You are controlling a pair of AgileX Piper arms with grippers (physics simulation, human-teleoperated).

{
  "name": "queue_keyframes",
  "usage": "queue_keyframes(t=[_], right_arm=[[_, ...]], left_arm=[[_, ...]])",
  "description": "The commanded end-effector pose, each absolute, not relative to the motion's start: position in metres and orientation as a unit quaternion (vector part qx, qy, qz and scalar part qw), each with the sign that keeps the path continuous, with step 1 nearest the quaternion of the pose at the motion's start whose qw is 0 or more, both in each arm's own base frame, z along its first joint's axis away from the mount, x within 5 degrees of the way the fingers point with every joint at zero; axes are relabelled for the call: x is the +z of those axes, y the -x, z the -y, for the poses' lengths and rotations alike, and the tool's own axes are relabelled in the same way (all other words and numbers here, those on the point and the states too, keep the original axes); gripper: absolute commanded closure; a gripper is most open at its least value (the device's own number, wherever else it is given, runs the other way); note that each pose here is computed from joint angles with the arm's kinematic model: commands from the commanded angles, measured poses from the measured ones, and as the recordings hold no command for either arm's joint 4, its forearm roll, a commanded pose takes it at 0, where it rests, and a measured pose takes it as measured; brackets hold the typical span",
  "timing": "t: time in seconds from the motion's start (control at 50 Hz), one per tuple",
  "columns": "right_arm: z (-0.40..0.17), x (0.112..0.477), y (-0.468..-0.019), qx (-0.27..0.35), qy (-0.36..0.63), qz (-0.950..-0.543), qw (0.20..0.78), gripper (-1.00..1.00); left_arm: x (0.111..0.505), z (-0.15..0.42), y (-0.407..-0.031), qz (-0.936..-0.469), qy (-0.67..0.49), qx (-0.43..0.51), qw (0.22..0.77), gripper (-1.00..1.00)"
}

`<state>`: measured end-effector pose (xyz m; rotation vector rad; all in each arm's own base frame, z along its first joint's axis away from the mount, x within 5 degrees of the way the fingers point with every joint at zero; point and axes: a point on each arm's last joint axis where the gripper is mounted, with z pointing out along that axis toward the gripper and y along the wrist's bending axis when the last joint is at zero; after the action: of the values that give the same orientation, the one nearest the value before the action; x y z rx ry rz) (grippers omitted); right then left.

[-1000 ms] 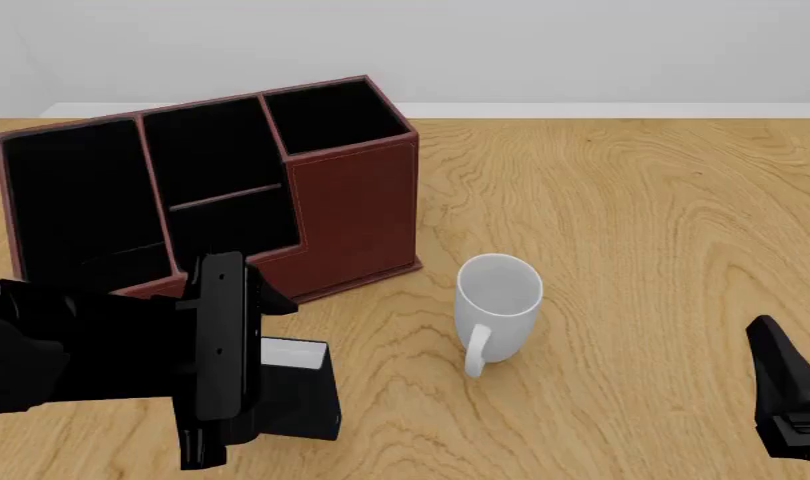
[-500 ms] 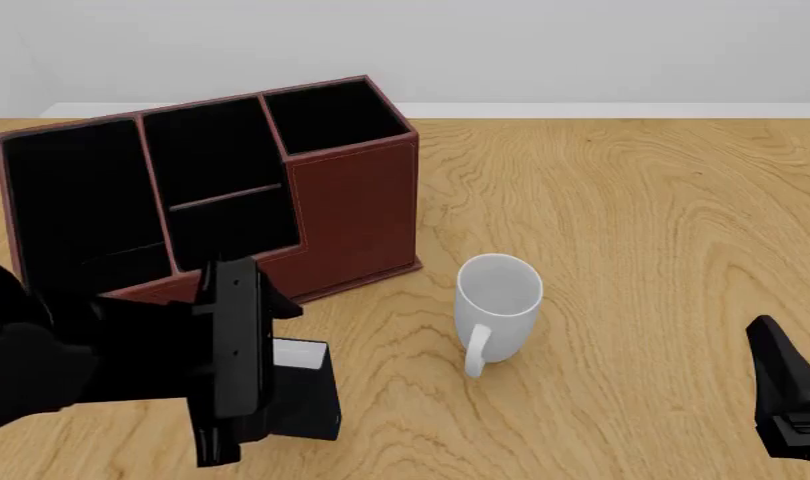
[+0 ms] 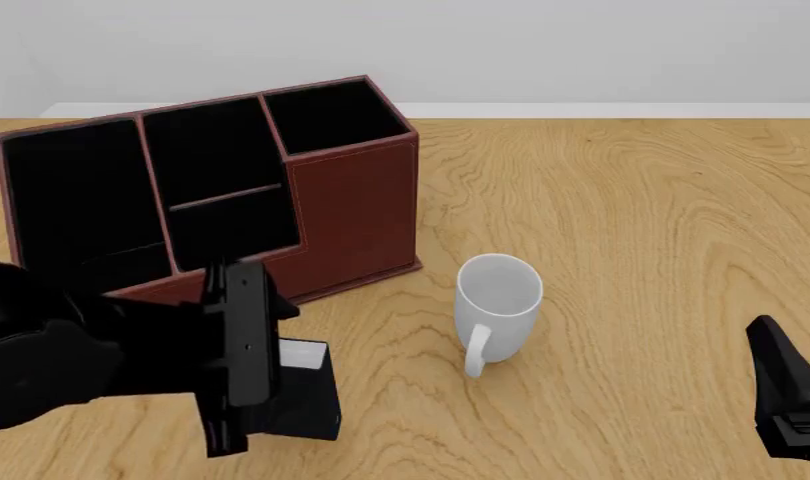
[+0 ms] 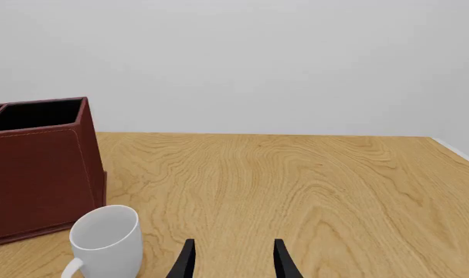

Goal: Pick up the book and place it in the front compartment of the caddy.

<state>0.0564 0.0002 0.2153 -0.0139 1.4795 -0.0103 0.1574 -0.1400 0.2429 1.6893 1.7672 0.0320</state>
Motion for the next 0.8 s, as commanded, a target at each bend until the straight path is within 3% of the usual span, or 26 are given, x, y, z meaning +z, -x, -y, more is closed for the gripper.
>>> queue_keyframes(t=[0.02, 0.78, 0.8], right_arm=[[0.000, 0.215, -0.056, -0.005, 0.006, -0.674, 0.739, -1.00], [0.000, 0.215, -0.056, -0.005, 0.006, -0.674, 0.739, -1.00], [0.000, 0.215, -0.056, -0.005, 0.006, -0.674, 0.739, -1.00]], left_arm=[[0.236, 0.140, -0.160, -0.684, -0.646, 0.013, 0.337, -1.00], [0.195, 0.148, -0.160, -0.692, -0.652, 0.003, 0.308, -1.00], [0.194, 0.148, -0.162, -0.692, -0.653, 0.005, 0.309, 1.00]])
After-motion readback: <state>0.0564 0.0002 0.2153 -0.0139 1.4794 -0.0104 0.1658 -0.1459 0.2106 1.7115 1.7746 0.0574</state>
